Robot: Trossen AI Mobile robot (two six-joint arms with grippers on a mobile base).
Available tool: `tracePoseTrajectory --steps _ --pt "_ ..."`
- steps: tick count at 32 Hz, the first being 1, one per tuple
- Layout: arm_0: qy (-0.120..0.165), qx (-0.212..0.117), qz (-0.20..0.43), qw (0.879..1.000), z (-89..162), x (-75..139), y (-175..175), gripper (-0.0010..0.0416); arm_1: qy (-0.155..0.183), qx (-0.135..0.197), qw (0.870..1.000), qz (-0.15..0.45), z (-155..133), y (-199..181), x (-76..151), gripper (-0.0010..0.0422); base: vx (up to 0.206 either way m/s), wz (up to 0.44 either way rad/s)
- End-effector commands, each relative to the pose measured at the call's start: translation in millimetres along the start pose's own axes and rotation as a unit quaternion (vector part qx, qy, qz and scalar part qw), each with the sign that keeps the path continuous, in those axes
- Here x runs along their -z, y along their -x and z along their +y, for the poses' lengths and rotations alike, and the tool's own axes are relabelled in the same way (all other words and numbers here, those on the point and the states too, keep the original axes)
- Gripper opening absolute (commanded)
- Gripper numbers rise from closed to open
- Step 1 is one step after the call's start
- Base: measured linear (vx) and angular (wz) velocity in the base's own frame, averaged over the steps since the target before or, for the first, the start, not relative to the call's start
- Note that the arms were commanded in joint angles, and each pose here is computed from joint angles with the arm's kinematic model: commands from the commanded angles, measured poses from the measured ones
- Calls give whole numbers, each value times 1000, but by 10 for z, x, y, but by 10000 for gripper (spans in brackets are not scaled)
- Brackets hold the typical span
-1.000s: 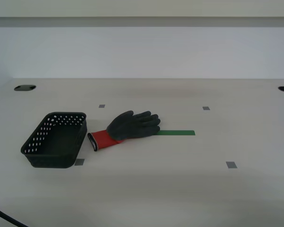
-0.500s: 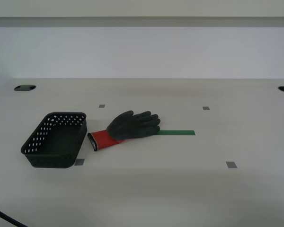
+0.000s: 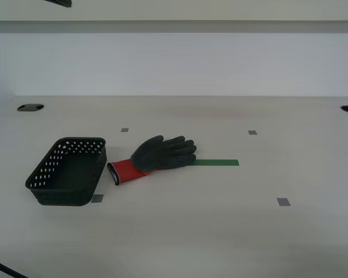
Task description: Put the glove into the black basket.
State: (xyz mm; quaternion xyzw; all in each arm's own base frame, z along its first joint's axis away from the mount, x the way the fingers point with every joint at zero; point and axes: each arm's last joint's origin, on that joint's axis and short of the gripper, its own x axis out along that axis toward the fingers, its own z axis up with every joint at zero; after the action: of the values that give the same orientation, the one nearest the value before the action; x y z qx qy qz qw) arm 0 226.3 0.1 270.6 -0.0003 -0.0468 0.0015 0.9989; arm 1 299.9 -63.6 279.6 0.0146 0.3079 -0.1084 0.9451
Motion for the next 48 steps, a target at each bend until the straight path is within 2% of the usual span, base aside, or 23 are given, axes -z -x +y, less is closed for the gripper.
tracePoseTrajectory --steps 1,8,11,14,19,26,40,43,45,48 --pt "0 0 -2 1000 0 -7 0 1 -10 11 999 48 -98 -202 9 -1 0 0" --pt "0 0 -2 1000 0 -7 0 0 -51 37 987 145 -312 -572 60 -1 0 0" --pt "0 0 -2 1000 0 -7 0 1 -64 70 975 199 -427 -739 68 -1 0 0" --pt "0 0 -2 1000 -1 -6 0 1 -71 86 967 231 -477 -836 55 -1 0 0" --pt "0 0 -2 1000 0 -7 0 1 -94 94 950 281 -540 -994 35 -1 0 0" --pt "0 0 -2 1000 -1 -7 0 1 -110 104 939 310 -660 -1217 87 -1 0 0" --pt "0 0 0 1000 0 -4 0 1 -142 125 914 359 -1017 -1743 459 0 0 0" --pt "0 0 -1 1000 -1 -5 0 1 -146 140 909 364 -1076 -1844 528 0 0 0" --pt "0 0 -1 1000 -1 -5 0 1 -136 169 905 367 -1148 -1933 577 0 0 0" --pt "0 0 -1 1000 0 -5 0 1 -131 176 901 373 -1266 -2049 641 0 0 0"
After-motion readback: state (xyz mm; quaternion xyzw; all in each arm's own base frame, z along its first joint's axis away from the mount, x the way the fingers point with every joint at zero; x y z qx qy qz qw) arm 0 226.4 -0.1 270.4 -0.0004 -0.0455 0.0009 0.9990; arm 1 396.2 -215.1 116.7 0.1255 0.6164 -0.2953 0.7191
